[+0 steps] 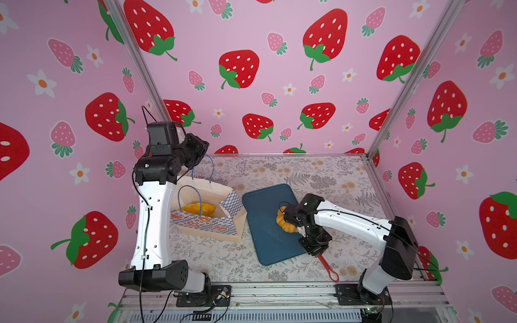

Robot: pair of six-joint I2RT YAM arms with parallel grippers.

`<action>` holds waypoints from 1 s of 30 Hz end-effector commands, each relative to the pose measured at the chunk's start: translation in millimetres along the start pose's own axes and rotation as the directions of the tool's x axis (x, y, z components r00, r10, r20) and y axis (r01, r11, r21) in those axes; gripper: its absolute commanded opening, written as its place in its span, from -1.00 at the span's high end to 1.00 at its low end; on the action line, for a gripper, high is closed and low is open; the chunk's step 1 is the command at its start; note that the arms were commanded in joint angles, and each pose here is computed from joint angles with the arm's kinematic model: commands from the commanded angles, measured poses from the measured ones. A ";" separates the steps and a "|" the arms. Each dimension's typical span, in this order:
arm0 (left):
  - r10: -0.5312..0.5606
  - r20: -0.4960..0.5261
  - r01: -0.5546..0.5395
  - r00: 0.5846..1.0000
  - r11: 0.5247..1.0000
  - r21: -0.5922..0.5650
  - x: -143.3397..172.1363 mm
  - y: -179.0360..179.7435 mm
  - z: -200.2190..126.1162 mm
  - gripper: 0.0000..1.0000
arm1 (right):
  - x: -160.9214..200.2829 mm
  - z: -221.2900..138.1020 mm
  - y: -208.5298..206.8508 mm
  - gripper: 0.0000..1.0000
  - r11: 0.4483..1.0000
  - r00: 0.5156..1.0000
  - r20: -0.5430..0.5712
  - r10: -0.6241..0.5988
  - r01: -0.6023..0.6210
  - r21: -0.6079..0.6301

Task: Pack bread into a paper bag
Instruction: Pick up the fake bread from the plate.

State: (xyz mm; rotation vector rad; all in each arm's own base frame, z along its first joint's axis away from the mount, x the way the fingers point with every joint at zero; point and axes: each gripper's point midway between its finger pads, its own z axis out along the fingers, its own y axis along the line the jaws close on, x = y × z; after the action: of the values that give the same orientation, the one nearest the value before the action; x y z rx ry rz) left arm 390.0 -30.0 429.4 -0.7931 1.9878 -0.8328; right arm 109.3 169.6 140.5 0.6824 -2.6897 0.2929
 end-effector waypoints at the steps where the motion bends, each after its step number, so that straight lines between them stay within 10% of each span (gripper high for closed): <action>1: 0.013 0.015 -0.014 1.000 0.999 0.030 -1.2 -7.8 -4.8 0.51 | 2.0 -6.9 -2.8 0.41 0.999 0.999 -0.005 -0.032 0.032 0.018; 30: 0.026 0.015 -0.026 1.000 0.999 0.039 -3.0 -15.0 -11.5 0.51 | -52.2 -12.1 -0.8 0.09 0.990 0.996 0.047 -0.069 0.063 0.128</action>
State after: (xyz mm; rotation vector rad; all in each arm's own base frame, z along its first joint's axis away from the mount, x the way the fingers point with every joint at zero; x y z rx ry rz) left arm 391.0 -30.5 430.1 -0.7928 1.9863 -0.8371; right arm 150.7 193.8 128.9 0.7965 -2.7204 0.4017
